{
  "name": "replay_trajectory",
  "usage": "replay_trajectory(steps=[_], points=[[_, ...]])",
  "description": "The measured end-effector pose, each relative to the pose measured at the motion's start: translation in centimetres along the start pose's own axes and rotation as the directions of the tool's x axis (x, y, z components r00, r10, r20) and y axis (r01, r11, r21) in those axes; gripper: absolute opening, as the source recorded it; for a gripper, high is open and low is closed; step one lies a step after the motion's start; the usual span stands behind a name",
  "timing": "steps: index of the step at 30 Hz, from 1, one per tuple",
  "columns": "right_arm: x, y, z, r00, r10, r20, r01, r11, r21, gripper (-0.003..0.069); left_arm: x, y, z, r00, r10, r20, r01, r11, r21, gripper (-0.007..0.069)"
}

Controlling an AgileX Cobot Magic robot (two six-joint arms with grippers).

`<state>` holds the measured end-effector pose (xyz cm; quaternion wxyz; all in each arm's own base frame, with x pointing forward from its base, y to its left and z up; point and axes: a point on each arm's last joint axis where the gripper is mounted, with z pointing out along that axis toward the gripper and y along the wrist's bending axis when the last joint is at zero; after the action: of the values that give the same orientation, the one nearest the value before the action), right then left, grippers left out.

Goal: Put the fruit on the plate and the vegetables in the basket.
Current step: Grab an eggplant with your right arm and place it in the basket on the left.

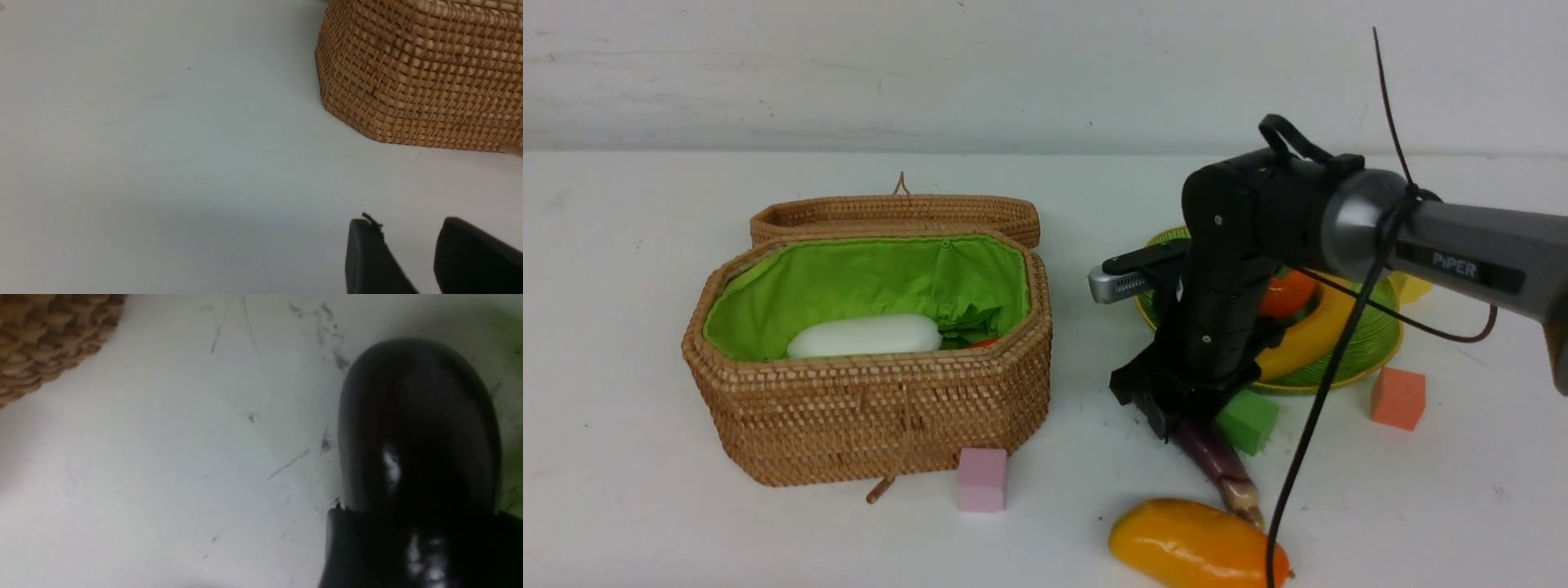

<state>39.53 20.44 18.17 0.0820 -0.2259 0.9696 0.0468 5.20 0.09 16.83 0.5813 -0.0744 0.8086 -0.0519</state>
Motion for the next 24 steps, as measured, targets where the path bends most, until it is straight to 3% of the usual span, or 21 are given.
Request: replay_trajectory(steps=[4,7,11,16,18,21,24], points=[[-0.1,-0.3,-1.2,1.0,-0.024,0.017,0.023,0.999,0.037,0.0405,0.0,0.0,0.0,1.0,0.0,0.0,0.0,1.0,0.0,0.0239],[-1.0,-0.3,-5.9,0.992,-0.053,0.114,0.044,0.996,0.076,0.0405,0.0,0.0,0.0,1.0,0.0,0.0,0.0,1.0,0.0,0.0239],[-1.9,0.3,-11.5,0.952,-0.095,0.291,0.08,0.995,0.061,0.0405,0.0,0.0,0.0,1.0,0.0,0.0,0.0,1.0,0.0,0.0239],[-3.6,3.9,-17.3,0.778,-0.16,0.608,0.26,0.962,-0.08,0.0405,0.0,0.0,0.0,1.0,0.0,0.0,0.0,1.0,0.0,0.0239],[-4.2,6.5,-17.7,0.698,-0.176,0.694,0.366,0.921,-0.134,0.0405,0.0,0.0,0.0,1.0,0.0,0.0,0.0,1.0,0.0,0.0239],[-5.1,9.6,-16.1,0.604,-0.23,0.763,0.485,0.866,-0.123,0.0405,0.0,0.0,0.0,1.0,0.0,0.0,0.0,1.0,0.0,0.0239],[-6.3,11.4,-12.5,0.563,-0.287,0.775,0.533,0.843,-0.074,0.0405,0.0,0.0,0.0,1.0,-0.001,0.0,0.001,1.0,0.0,0.0239]])
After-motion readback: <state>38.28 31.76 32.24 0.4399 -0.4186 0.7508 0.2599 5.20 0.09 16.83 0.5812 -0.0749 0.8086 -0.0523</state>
